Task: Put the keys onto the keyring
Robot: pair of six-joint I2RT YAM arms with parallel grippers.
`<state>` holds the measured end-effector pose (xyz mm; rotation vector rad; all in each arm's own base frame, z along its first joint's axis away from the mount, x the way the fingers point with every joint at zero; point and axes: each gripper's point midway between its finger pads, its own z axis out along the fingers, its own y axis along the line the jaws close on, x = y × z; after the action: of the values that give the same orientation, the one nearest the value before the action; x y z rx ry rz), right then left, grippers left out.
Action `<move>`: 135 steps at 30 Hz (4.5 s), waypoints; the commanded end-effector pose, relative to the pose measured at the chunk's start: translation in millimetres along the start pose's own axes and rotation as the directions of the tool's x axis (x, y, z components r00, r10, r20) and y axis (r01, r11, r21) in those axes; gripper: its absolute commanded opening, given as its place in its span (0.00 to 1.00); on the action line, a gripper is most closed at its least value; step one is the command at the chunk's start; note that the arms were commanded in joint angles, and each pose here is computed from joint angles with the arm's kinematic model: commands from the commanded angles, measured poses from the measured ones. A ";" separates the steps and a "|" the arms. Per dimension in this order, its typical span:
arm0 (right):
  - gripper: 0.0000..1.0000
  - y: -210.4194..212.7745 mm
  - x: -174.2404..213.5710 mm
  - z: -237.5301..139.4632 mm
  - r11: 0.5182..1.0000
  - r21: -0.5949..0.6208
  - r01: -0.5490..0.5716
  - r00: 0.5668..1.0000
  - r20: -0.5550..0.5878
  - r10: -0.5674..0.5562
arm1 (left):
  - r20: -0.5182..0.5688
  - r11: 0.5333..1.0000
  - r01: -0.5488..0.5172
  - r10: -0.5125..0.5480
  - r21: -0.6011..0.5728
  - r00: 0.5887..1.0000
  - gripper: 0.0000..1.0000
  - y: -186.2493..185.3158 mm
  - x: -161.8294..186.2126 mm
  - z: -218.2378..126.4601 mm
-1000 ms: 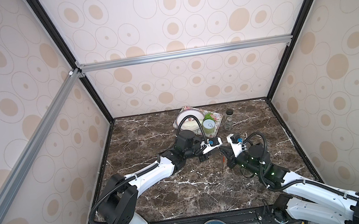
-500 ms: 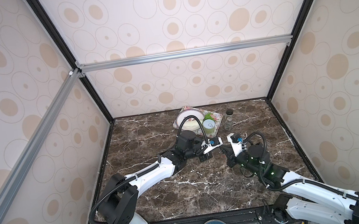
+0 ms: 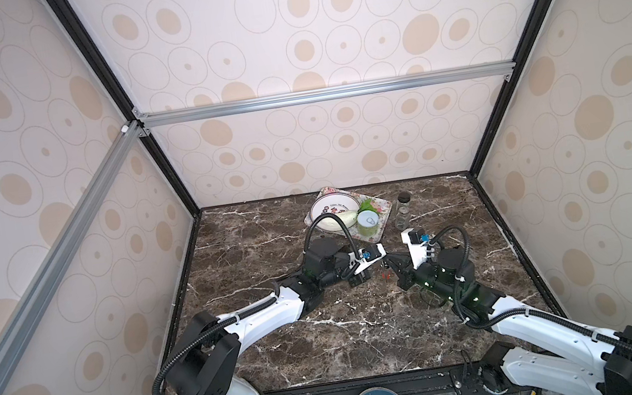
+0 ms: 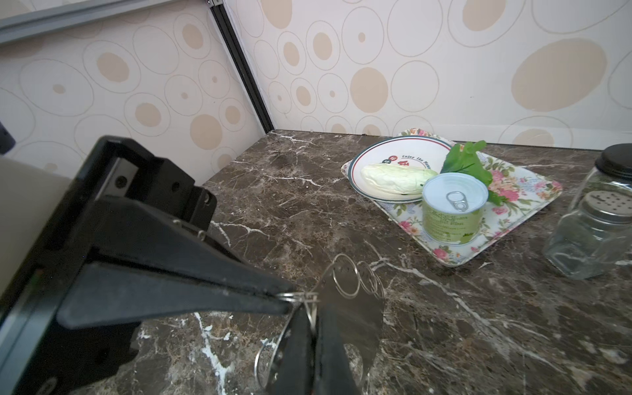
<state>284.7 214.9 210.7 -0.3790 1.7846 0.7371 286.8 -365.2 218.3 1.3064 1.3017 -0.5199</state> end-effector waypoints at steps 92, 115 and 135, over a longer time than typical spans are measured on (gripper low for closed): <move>0.00 2.3 4.5 6.8 0.932 0.133 0.336 0.935 -0.164 -0.314 | 0.377 0.993 0.053 -0.010 -0.104 0.926 0.22 29.5 -66.6 -71.1; 0.00 -2.5 16.0 29.4 0.743 0.204 0.638 0.734 -0.453 -0.506 | 0.418 0.947 0.181 -0.056 -0.265 0.907 0.47 64.8 -57.9 -102.2; 0.00 19.0 -3.0 -30.6 0.241 -0.290 0.926 -0.009 -0.656 -0.755 | 0.416 0.850 0.268 -0.065 -0.452 0.907 0.54 97.0 -40.5 -140.5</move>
<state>254.9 234.6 217.3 -1.5022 1.7900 -0.5091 304.6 -239.7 307.7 0.6848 1.1553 -0.4951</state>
